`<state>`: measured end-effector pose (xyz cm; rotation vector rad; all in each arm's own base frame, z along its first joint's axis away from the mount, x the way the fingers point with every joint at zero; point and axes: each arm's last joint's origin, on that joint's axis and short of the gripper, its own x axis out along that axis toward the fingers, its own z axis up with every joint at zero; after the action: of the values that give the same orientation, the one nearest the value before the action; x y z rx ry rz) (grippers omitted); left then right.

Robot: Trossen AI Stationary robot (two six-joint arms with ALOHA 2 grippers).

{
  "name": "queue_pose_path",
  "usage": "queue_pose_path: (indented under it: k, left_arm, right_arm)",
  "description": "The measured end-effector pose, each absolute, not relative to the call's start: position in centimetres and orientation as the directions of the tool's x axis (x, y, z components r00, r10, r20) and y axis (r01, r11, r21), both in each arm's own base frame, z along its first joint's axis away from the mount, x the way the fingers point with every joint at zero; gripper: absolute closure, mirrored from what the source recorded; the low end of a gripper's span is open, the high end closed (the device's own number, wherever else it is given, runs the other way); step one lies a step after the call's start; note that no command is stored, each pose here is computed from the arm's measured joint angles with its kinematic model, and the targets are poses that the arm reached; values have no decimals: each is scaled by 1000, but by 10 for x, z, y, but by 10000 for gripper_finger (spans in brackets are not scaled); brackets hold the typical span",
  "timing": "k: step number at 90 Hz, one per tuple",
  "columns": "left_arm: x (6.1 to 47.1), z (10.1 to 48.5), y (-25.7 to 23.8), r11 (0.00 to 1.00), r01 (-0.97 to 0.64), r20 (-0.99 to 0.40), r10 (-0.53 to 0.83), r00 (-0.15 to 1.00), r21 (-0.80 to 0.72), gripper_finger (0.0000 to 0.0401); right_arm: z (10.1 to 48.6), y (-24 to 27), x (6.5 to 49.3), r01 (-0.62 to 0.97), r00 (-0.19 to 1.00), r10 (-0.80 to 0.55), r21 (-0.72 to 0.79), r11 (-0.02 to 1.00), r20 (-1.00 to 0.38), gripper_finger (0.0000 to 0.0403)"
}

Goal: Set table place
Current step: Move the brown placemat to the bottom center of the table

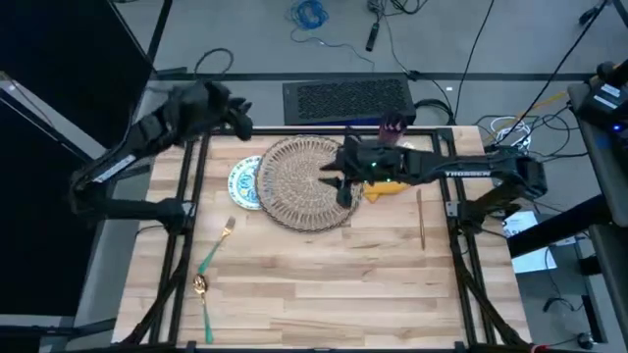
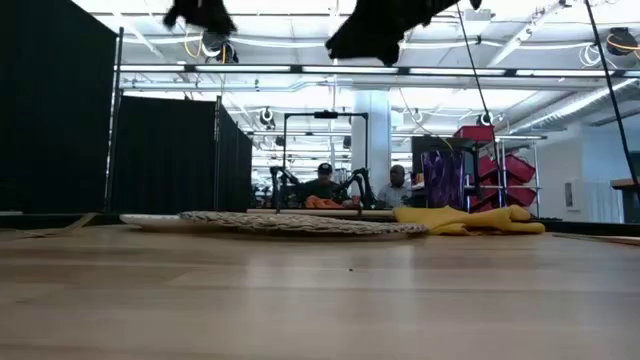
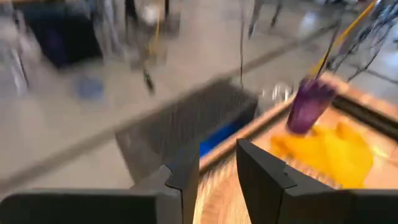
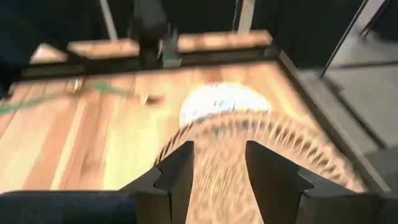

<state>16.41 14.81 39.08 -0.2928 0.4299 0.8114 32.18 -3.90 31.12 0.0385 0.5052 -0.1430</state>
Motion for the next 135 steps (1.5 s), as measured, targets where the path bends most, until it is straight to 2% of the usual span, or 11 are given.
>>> queue_pose_path:
  k: [12, 28, 47, 65, 82, 114, 135]
  left_arm:
    - [172, 358, 185, 680, -700, -585, 483, 652, -218, 313]
    - [193, 307, 227, 653, -699, -714, 337, 614, -293, 313]
    - [209, 252, 251, 636, -713, -832, 198, 519, -294, 313]
    - [215, 219, 258, 607, -735, -891, 92, 444, -303, 313]
    - [216, 212, 259, 620, -721, -896, 66, 439, -308, 299]
    - [213, 201, 270, 580, -746, -895, 63, 441, -327, 216]
    - [225, 166, 280, 571, -755, -909, 35, 415, -323, 209]
  right_arm:
    - [303, -24, 315, 138, 805, -87, 43, 989, -587, 270]
    - [296, 7, 310, 102, 776, -17, 99, 990, -631, 270]
    - [284, 36, 305, 112, 755, -61, 37, 993, -652, 270]
    - [281, 40, 304, 107, 753, -55, 39, 994, -656, 270]
    - [281, 40, 304, 104, 754, -56, 34, 994, -655, 270]
    - [282, 40, 305, 98, 762, -54, 32, 995, -646, 270]
    - [282, 40, 305, 95, 763, -54, 29, 995, -644, 270]
